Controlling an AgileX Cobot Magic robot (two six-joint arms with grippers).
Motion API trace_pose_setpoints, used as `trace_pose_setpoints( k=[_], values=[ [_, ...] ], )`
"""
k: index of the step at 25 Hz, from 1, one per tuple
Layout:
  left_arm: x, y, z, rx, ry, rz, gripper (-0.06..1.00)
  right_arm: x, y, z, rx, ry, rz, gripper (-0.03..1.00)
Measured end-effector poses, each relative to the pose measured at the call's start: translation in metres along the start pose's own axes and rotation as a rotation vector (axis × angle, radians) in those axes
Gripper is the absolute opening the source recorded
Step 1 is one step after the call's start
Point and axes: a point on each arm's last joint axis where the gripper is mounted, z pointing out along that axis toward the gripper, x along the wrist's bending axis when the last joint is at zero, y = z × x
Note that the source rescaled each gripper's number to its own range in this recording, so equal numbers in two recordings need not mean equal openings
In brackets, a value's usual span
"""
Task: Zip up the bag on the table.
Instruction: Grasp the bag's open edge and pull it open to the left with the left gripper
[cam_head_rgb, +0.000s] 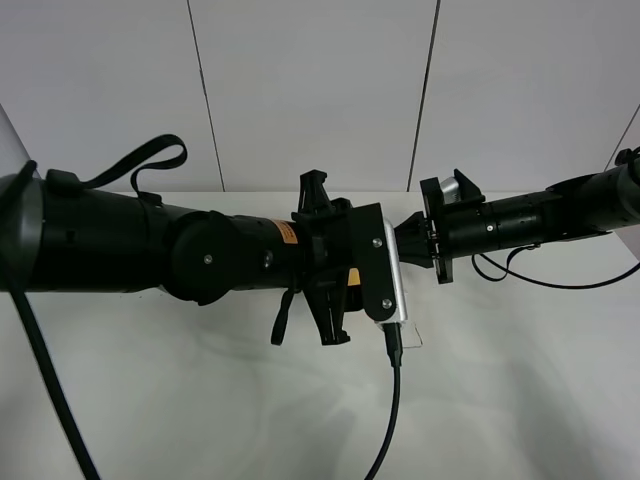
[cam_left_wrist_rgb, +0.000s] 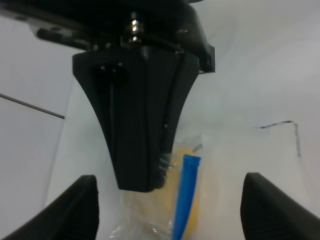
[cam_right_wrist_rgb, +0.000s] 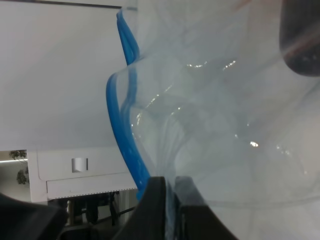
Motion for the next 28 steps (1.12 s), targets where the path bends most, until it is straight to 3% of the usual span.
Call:
trace_pose_setpoints(
  k=[7, 12, 17, 22, 28],
  values=[
    [-0.02, -0.024, -0.002, 0.011, 0.084, 0.025, 0.79, 0.0, 0.0, 0.0, 0.0, 0.0, 0.0, 0.0],
    [-0.022, -0.029, -0.006, -0.003, 0.152, 0.046, 0.79, 0.0, 0.0, 0.0, 0.0, 0.0, 0.0, 0.0],
    [-0.026, -0.033, 0.0, -0.012, 0.175, 0.07, 0.73, 0.0, 0.0, 0.0, 0.0, 0.0, 0.0, 0.0],
    [-0.034, -0.037, 0.007, -0.011, 0.146, 0.106, 0.69, 0.0, 0.0, 0.0, 0.0, 0.0, 0.0, 0.0],
    [-0.033, -0.036, 0.007, -0.018, 0.158, 0.109, 0.48, 0.0, 0.0, 0.0, 0.0, 0.0, 0.0, 0.0]
  ],
)
